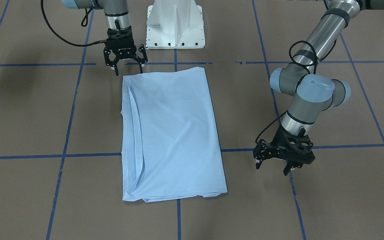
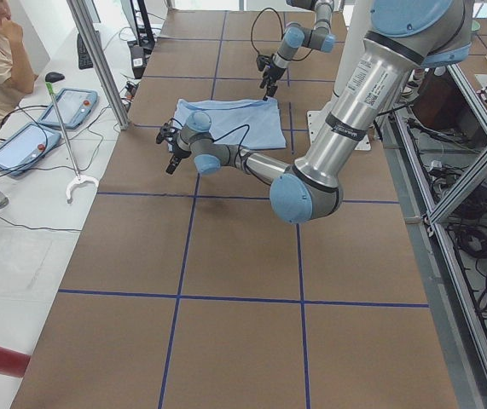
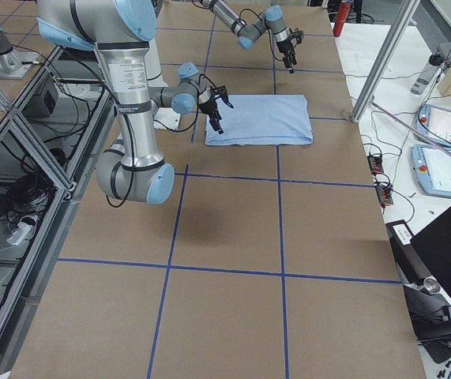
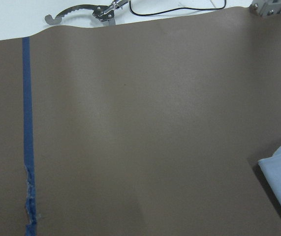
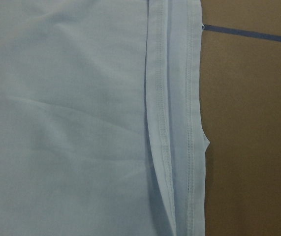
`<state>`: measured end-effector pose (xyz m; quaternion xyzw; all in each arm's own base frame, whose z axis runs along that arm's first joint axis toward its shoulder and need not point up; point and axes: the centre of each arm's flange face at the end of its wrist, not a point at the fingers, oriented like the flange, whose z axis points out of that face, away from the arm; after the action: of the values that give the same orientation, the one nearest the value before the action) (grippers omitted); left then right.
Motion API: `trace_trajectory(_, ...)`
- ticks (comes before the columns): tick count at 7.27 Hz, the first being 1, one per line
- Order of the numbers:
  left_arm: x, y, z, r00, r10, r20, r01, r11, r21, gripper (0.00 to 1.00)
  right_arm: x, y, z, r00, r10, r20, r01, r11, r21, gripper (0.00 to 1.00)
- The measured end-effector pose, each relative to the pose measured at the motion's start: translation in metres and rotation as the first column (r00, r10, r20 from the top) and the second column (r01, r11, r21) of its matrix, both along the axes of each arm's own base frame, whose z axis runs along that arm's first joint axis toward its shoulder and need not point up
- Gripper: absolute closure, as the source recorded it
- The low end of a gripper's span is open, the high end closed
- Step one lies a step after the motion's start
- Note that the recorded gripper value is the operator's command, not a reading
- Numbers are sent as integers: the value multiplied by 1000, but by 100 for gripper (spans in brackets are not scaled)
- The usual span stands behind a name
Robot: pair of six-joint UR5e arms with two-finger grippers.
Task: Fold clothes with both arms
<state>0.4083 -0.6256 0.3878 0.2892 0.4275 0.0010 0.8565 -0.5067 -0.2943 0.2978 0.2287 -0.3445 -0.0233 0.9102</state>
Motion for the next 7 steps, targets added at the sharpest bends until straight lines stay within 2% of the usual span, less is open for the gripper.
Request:
trace_trajectory(2, 2, 2, 0, 1000, 3, -1, -3, 1000, -3, 0, -10, -25, 21, 994, -68, -81, 69, 998, 6, 0)
trace_trajectory(3, 3, 2, 1, 1000, 5, -1, -5, 1000, -3, 0, -12, -29, 27, 992, -83, -95, 83, 997, -4, 0)
trace_trajectory(7, 6, 4, 1, 1000, 9, -1, -9, 1000, -4, 0, -12, -38, 41, 985, -87, -151, 83, 996, -30, 0)
